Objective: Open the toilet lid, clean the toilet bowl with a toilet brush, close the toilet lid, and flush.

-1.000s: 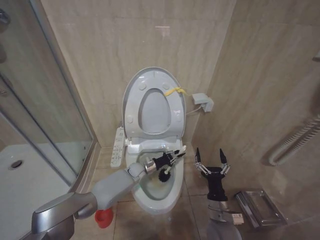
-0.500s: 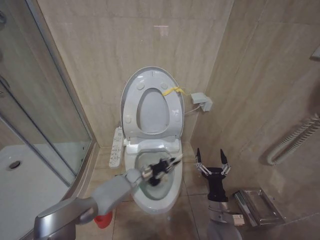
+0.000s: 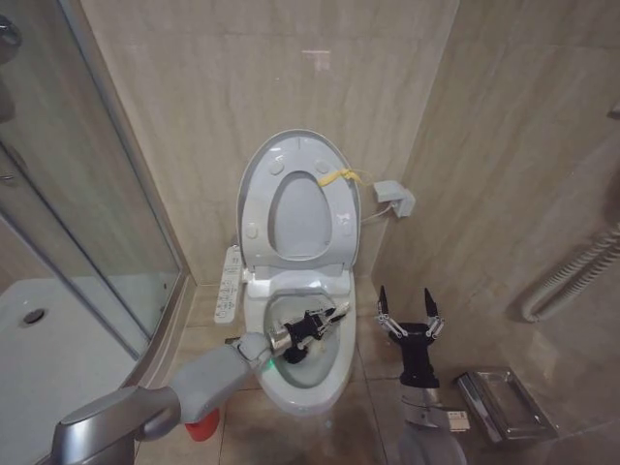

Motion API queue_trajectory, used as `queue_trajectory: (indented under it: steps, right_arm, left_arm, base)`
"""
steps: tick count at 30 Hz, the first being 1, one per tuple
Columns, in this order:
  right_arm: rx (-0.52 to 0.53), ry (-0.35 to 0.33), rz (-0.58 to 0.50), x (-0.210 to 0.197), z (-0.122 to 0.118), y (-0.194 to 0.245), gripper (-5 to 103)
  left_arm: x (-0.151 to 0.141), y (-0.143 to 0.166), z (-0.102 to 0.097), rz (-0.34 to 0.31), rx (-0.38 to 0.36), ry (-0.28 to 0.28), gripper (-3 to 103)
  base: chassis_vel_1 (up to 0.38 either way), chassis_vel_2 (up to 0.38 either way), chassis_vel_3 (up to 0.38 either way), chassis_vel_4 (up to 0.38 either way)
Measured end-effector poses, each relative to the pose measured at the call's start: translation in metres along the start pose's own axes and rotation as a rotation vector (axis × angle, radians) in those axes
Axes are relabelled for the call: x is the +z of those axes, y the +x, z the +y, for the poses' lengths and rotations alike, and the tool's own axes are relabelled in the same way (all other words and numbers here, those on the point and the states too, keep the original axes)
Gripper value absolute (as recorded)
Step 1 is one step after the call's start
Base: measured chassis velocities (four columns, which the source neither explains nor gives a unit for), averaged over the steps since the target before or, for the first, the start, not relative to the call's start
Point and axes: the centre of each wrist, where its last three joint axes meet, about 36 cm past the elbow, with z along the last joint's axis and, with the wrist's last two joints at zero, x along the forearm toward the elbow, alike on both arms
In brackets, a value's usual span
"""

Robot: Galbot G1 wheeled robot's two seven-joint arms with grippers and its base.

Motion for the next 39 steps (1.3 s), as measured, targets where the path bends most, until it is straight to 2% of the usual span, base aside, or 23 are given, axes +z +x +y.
queue_trajectory:
  steps: [3, 5, 9, 11, 12, 14, 15, 17, 20, 23, 25, 27, 28, 29, 30, 31, 32, 34, 35, 37, 39]
  right_arm:
    - [0.002, 0.001, 0.001, 0.002, 0.0, -0.001, 100]
    - [0.002, 0.0, 0.002, 0.002, 0.0, -0.001, 100]
    - [-0.001, -0.005, 0.005, 0.002, 0.002, 0.001, 100]
    - [-0.002, -0.005, 0.005, 0.002, 0.002, 0.001, 100]
    - [-0.005, -0.004, 0.006, 0.003, 0.002, 0.001, 100]
    - [-0.004, -0.002, 0.008, 0.004, 0.001, 0.001, 100]
    - [-0.003, -0.003, 0.007, 0.005, 0.001, 0.0, 100]
    - [-0.002, -0.004, 0.007, 0.005, 0.002, 0.0, 100]
    - [-0.005, -0.008, 0.009, 0.004, 0.003, 0.001, 100]
    - [-0.008, -0.007, 0.007, 0.003, 0.003, 0.002, 100]
    - [-0.008, -0.007, 0.007, 0.003, 0.003, 0.002, 100]
    - [-0.005, -0.008, 0.005, 0.003, 0.003, 0.002, 100]
    - [-0.005, -0.008, 0.005, 0.003, 0.003, 0.002, 100]
    - [-0.004, -0.009, 0.003, 0.001, 0.004, 0.003, 100]
    - [-0.003, -0.008, 0.004, 0.001, 0.004, 0.004, 100]
    - [-0.003, -0.006, 0.004, -0.001, 0.003, 0.004, 100]
    - [-0.003, -0.006, 0.004, -0.001, 0.003, 0.004, 100]
    - [-0.004, -0.004, 0.002, -0.003, 0.002, 0.005, 100]
    - [-0.005, -0.003, 0.002, -0.004, 0.002, 0.005, 100]
    - [-0.005, -0.002, 0.001, -0.004, 0.001, 0.005, 100]
    - [-0.003, 0.0, 0.001, -0.004, 0.001, 0.005, 100]
  left_arm:
    - [-0.026, -0.031, -0.009, -0.088, 0.024, 0.005, 18]
    - [-0.023, -0.028, -0.008, -0.077, 0.024, -0.004, 18]
    - [0.013, 0.009, -0.002, 0.033, 0.0, -0.014, 18]
    - [0.017, 0.013, -0.002, 0.042, -0.005, -0.016, 18]
    - [0.017, 0.013, -0.001, 0.035, -0.011, -0.016, 18]
    - [-0.012, -0.014, -0.005, -0.053, 0.001, -0.005, 18]
    - [-0.019, -0.019, -0.004, -0.069, 0.01, -0.013, 18]
    - [-0.017, -0.015, 0.0, -0.051, 0.014, -0.03, 18]
    - [0.017, 0.029, 0.027, 0.094, -0.02, -0.103, 18]
    - [0.025, 0.044, 0.039, 0.133, -0.047, -0.12, 18]
    - [0.016, 0.034, 0.038, 0.106, -0.041, -0.119, 18]
    - [-0.008, 0.002, 0.031, 0.003, -0.026, -0.096, 18]
    - [-0.008, 0.002, 0.031, 0.003, -0.026, -0.096, 18]
    - [-0.015, -0.007, 0.024, -0.031, -0.021, -0.073, 18]
    - [-0.013, -0.008, 0.019, -0.034, -0.016, -0.062, 18]
    - [-0.003, -0.002, 0.016, -0.007, -0.011, -0.062, 18]
    - [-0.003, -0.002, 0.016, -0.007, -0.011, -0.062, 18]
    - [0.013, 0.015, 0.018, 0.05, -0.013, -0.077, 18]
    - [0.016, 0.017, 0.018, 0.055, -0.016, -0.079, 18]
    - [0.013, 0.01, 0.014, 0.039, -0.014, -0.072, 18]
    - [-0.008, -0.019, -0.001, -0.04, 0.006, -0.048, 18]
  base:
    - [0.0, 0.0, 0.0, 0.0]
    - [0.0, 0.0, 0.0, 0.0]
    - [-0.014, -0.03, -0.024, -0.012]
    - [0.0, 0.0, 0.0, 0.0]
    - [0.0, 0.0, 0.0, 0.0]
    - [0.0, 0.0, 0.0, 0.0]
    - [0.0, 0.0, 0.0, 0.0]
    - [0.0, 0.0, 0.0, 0.0]
    - [-0.01, -0.018, -0.008, 0.006]
    - [0.0, 0.0, 0.0, 0.0]
    - [0.0, 0.0, 0.0, 0.0]
    - [0.0, 0.0, 0.0, 0.0]
    - [0.0, 0.0, 0.0, 0.0]
    - [0.0, 0.0, 0.0, 0.0]
    - [0.0, 0.0, 0.0, 0.0]
    - [0.0, 0.0, 0.0, 0.0]
    - [0.0, 0.0, 0.0, 0.0]
    - [0.0, 0.0, 0.0, 0.0]
    - [0.0, 0.0, 0.0, 0.0]
    - [0.0, 0.0, 0.0, 0.0]
    - [0.0, 0.0, 0.0, 0.0]
